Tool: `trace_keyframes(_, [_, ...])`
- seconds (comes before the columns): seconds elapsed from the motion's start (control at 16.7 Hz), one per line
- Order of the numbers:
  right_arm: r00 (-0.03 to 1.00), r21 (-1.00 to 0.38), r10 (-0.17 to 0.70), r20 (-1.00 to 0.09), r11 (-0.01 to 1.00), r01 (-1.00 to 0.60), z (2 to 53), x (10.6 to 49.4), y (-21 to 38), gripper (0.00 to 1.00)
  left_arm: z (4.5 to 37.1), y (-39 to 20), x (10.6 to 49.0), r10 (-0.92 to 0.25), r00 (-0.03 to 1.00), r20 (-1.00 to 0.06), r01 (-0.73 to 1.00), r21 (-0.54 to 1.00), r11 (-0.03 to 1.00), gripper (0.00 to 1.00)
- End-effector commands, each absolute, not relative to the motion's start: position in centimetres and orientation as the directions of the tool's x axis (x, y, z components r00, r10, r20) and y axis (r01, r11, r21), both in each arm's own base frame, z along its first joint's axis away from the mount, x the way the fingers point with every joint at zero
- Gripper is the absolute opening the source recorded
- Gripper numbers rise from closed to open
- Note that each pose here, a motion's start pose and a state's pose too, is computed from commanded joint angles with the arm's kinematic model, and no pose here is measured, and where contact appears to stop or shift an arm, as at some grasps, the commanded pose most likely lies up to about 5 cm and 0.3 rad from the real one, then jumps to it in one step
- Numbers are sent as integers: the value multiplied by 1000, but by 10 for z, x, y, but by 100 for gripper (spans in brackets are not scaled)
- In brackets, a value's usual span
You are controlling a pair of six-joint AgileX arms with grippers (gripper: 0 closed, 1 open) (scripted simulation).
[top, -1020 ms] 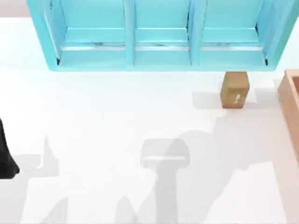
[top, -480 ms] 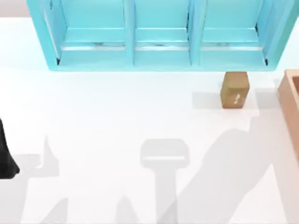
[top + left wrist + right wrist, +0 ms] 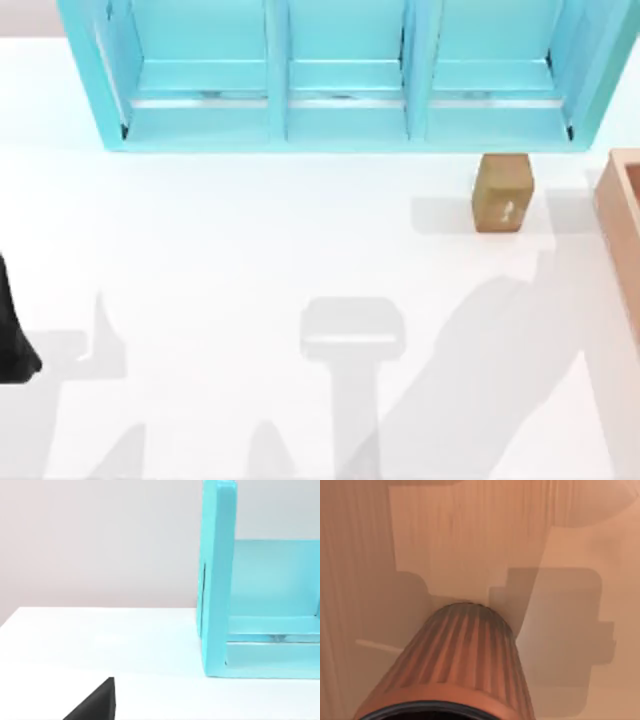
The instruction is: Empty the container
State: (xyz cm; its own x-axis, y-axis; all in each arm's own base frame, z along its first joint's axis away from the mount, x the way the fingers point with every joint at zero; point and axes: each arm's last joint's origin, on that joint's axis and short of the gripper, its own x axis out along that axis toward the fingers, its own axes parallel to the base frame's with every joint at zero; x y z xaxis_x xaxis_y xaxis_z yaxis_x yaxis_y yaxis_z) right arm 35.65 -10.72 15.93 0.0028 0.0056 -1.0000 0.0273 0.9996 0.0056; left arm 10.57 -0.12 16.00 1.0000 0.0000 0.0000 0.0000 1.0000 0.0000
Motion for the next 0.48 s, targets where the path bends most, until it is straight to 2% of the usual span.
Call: trace_keyframes(0.48, [3,6,6,-1000,1000,27,159,356,-107,2,160,-1,106,0,1000,0,0,0,1000,100])
